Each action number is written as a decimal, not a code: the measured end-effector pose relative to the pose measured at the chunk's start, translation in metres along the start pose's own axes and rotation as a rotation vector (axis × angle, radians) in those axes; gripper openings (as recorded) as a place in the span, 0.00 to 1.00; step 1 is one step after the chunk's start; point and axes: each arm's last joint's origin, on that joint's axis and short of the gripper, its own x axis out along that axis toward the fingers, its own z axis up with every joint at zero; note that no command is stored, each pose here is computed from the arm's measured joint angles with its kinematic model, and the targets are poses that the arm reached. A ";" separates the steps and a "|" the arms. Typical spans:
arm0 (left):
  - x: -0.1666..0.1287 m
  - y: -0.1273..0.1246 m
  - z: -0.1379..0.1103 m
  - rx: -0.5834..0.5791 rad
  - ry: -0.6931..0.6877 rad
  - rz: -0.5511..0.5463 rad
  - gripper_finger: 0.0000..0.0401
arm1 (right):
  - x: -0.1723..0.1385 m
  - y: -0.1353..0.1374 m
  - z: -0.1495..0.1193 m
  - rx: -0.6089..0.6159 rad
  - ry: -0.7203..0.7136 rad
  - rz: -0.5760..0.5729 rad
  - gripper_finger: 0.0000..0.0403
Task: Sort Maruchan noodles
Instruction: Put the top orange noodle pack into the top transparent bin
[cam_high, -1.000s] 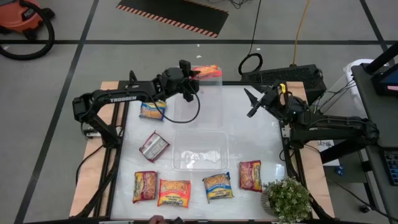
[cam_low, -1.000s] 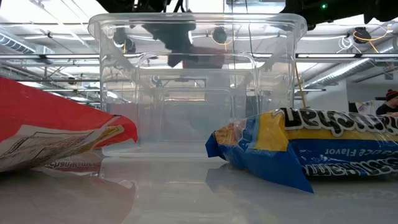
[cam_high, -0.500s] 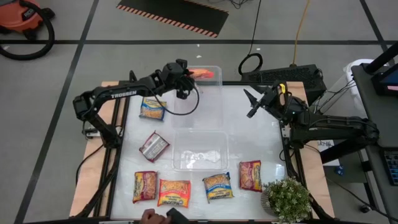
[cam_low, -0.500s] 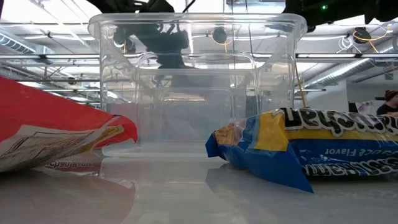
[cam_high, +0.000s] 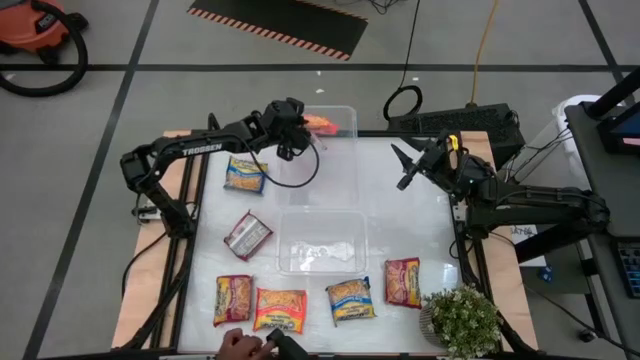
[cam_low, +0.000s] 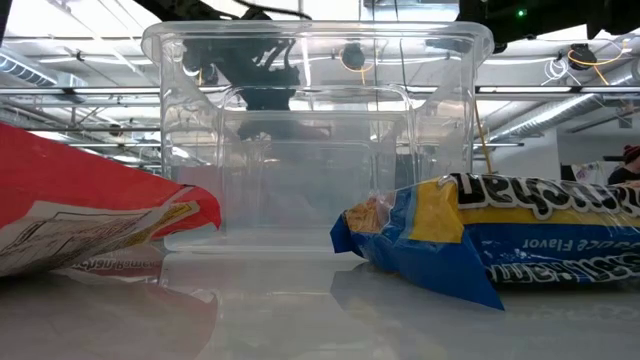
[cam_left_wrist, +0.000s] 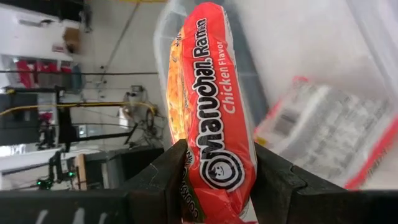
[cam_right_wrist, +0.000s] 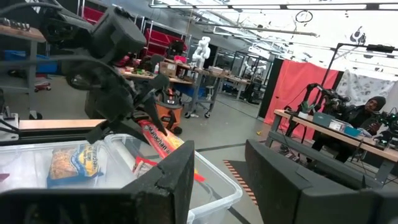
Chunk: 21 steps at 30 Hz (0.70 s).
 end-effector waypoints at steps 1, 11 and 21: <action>0.000 0.000 -0.001 0.019 0.003 -0.004 0.36 | 0.000 0.000 0.000 0.000 0.000 0.000 0.35; 0.000 -0.002 -0.003 0.123 0.009 -0.028 0.39 | 0.000 0.000 0.000 -0.003 0.002 0.001 0.35; -0.002 -0.003 -0.007 0.136 0.079 -0.039 0.64 | 0.000 0.000 -0.001 -0.005 0.004 0.002 0.35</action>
